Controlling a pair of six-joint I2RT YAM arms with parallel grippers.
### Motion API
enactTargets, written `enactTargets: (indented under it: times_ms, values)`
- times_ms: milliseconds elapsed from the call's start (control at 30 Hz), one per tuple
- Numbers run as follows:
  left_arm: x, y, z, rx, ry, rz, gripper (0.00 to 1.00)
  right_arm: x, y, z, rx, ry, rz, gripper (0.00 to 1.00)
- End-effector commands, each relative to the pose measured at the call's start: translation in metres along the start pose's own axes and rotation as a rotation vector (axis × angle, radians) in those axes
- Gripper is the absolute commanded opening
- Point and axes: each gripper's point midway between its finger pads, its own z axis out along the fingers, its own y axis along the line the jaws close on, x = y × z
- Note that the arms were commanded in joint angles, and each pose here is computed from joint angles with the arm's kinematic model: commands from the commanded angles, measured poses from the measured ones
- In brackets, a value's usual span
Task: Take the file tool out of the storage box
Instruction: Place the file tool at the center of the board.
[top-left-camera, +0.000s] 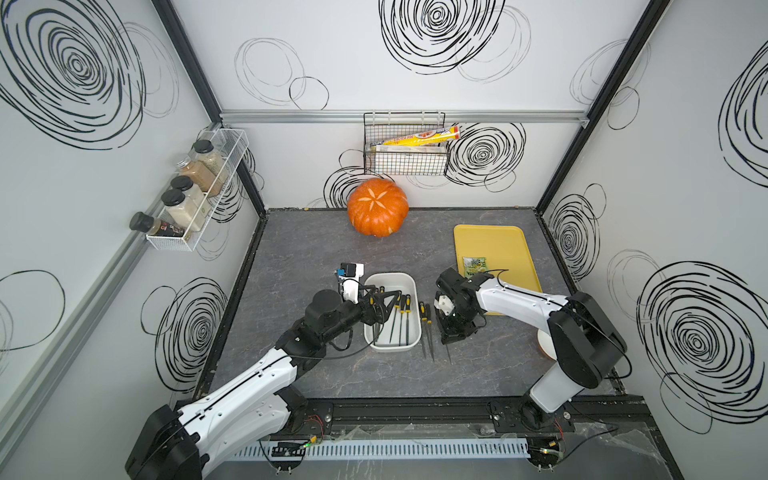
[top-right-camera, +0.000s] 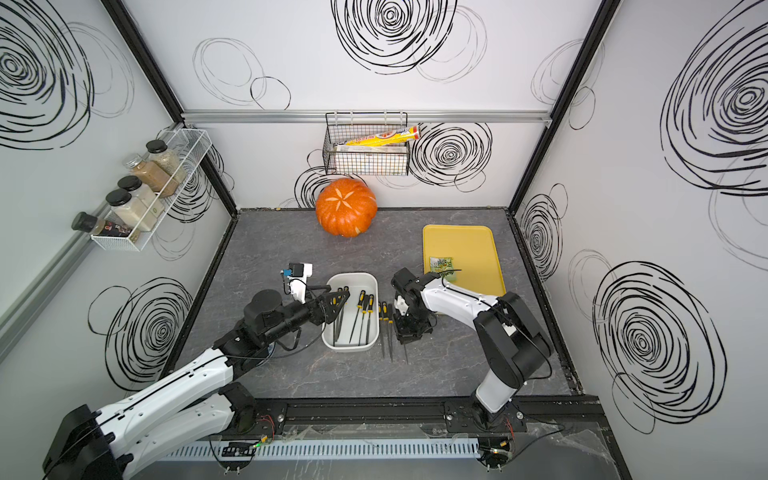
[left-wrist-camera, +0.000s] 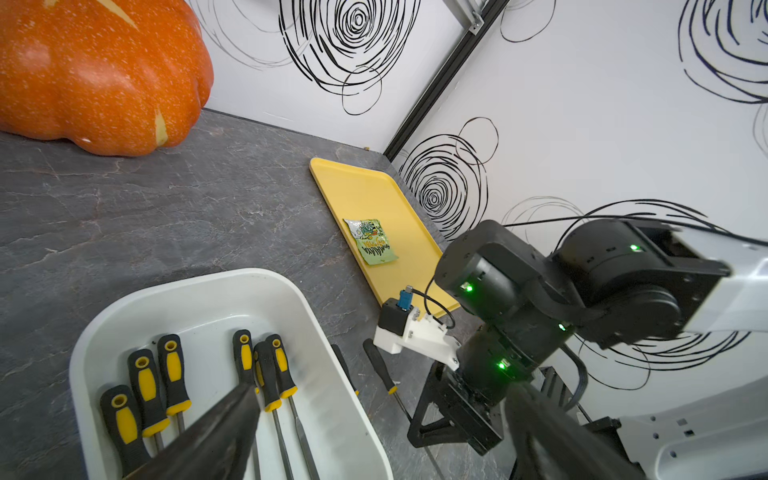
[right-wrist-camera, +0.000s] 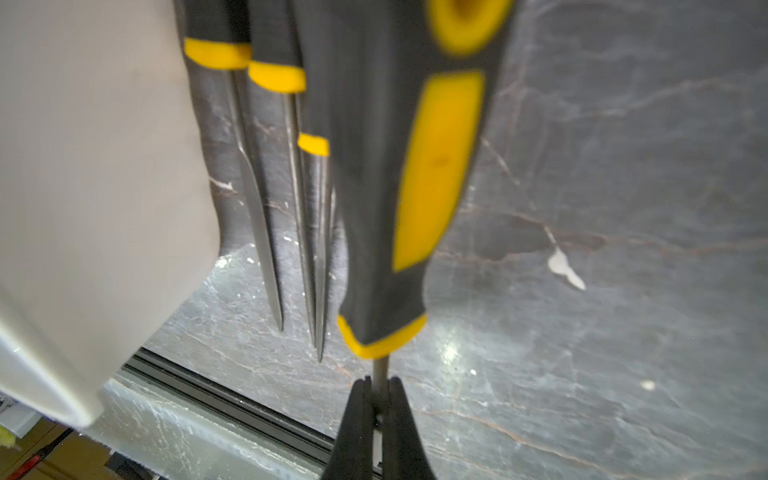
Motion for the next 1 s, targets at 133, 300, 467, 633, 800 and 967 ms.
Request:
enactTargets:
  times_ms: [133,300,467,633,800,967]
  values:
    - [-0.019,-0.012,-0.001,0.028,-0.046,0.025,0.99,-0.003,-0.006,0.01,0.015,0.073,0.043,0.0]
    - [-0.014,-0.009,0.006,0.017,-0.007,0.018,0.99,-0.009,-0.001,0.012,-0.002,0.085,0.049,0.0]
    - [-0.012,-0.009,0.007,0.014,0.003,0.019,0.99,-0.016,0.001,0.019,-0.009,0.09,0.053,0.01]
    - [-0.012,-0.008,0.007,0.011,0.005,0.017,0.99,-0.02,0.0,0.023,-0.002,0.094,0.052,0.03]
    - [-0.007,-0.003,0.011,-0.007,0.03,0.008,0.99,-0.025,0.0,0.029,-0.009,0.09,0.04,0.15]
    - [0.008,0.015,0.023,-0.096,0.117,-0.009,0.98,-0.019,-0.006,0.03,0.009,0.087,0.03,0.27]
